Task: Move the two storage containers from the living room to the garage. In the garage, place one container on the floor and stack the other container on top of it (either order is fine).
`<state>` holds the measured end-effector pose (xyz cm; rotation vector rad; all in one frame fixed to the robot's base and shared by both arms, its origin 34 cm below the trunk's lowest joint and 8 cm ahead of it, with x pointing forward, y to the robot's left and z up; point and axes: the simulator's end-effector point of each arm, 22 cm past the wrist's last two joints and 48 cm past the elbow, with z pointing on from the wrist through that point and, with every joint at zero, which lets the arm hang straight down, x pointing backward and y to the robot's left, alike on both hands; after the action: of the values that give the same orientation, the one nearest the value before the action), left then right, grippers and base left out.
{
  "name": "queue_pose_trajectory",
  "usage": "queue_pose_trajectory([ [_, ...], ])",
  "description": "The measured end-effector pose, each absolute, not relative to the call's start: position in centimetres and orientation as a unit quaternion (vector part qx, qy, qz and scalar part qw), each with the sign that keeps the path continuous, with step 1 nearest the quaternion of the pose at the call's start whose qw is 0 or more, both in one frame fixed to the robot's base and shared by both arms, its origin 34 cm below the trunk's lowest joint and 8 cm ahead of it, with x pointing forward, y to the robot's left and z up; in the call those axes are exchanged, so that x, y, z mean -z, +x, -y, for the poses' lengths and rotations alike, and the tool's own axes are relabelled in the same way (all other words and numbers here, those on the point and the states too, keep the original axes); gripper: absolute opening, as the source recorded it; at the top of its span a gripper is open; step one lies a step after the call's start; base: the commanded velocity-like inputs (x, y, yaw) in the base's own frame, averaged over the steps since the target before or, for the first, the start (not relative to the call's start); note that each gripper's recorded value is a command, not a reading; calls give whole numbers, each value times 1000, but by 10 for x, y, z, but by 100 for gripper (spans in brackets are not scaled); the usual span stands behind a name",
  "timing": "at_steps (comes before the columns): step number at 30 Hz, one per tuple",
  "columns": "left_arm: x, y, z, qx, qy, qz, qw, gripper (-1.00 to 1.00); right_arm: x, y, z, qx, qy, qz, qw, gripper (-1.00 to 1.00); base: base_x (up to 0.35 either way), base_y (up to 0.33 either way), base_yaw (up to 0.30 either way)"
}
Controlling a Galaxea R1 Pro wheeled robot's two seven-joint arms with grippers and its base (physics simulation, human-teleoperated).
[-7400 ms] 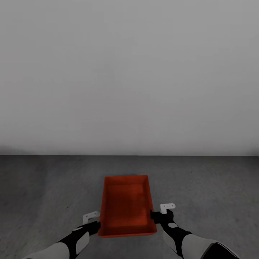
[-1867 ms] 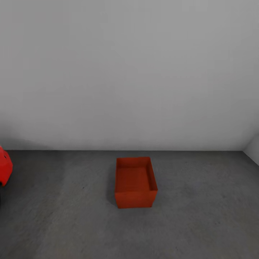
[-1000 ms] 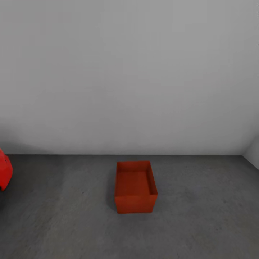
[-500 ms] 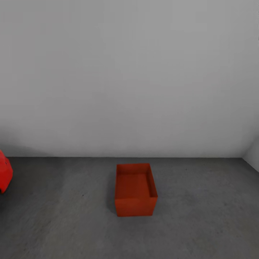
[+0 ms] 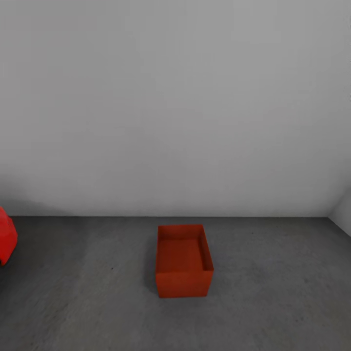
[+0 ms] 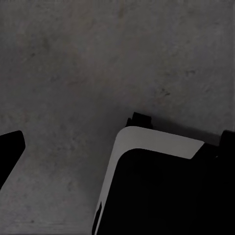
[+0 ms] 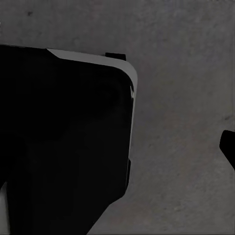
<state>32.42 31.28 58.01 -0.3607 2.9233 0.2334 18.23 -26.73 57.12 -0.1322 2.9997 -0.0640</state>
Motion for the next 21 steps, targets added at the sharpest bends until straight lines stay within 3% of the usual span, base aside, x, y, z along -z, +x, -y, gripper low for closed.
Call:
queue_pose_trajectory([
  [21,-587,337,-313,-77,-123,-983,110,100,-573,195,268,22,-45,-995,85,100,0,0,0],
])
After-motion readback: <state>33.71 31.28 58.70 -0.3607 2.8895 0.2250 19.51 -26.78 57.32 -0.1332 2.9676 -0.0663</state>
